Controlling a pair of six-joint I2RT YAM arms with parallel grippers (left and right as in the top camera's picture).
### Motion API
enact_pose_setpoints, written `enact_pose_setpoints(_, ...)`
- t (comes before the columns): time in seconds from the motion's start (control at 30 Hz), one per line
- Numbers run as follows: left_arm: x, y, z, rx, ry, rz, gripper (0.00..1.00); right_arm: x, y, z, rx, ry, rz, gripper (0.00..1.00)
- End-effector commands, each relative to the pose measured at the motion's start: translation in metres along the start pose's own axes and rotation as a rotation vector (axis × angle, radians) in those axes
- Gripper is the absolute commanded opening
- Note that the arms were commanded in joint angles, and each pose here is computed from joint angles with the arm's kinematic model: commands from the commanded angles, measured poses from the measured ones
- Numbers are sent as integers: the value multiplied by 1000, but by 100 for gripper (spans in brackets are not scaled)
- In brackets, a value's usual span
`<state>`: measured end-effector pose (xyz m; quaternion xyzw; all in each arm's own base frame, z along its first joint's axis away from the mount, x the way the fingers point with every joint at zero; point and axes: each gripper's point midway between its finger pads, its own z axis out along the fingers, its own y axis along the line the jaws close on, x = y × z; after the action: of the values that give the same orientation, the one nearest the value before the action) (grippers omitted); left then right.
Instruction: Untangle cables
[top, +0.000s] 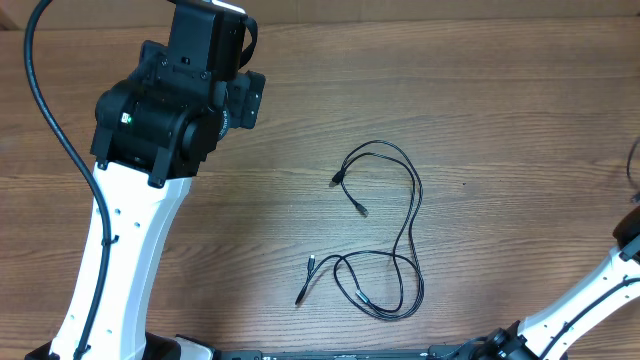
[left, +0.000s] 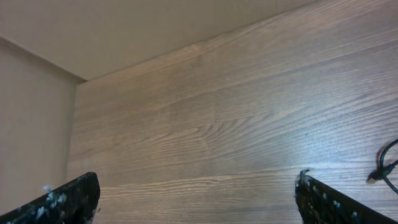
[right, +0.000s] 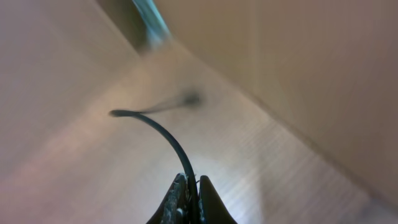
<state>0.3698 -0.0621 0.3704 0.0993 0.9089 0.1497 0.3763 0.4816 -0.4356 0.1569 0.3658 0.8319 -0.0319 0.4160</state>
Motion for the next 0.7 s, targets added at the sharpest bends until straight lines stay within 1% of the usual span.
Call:
enact_pose_setpoints(0.0,1,-1,3,11,12,9,100,37,-17,10,39,87,46,4)
enact_pose_setpoints(0.13,6,-2,2,12,30,18,100,80,-27,30,49,155,83,4)
enact_pose_setpoints(0.17,7,-2,2,12,35,20,100,90,-29,34,47,167,85,21)
enact_pose_setpoints(0.2,7,-2,2,12,35,20,100,93,-28,35,41,172,85,45)
enact_pose_setpoints(0.23,7,-2,3,12,36,20,100,97,-25,37,25,181,87,87)
enact_pose_setpoints(0.27,7,-2,3,12,36,20,100,98,-21,37,9,185,87,99)
enact_pose_setpoints(0.33,7,-2,3,12,36,20,100,93,-11,33,-33,180,85,100)
enact_pose_setpoints(0.4,7,-2,3,12,36,20,100,81,-2,25,-58,165,96,93)
enact_pose_setpoints(0.43,7,-2,3,12,36,20,100,73,1,17,-53,156,132,92)
enact_pose_setpoints(0.47,7,-2,3,13,36,20,100,67,2,8,-37,156,186,91)
enact_pose_setpoints(0.5,7,-2,3,13,36,20,100,63,0,-6,6,165,285,92)
enact_pose_setpoints(0.57,8,-4,3,26,38,21,100,65,1,-30,57,197,433,95)
enact_pose_setpoints(0.67,10,-8,6,39,45,25,100,74,6,-64,99,270,550,97)
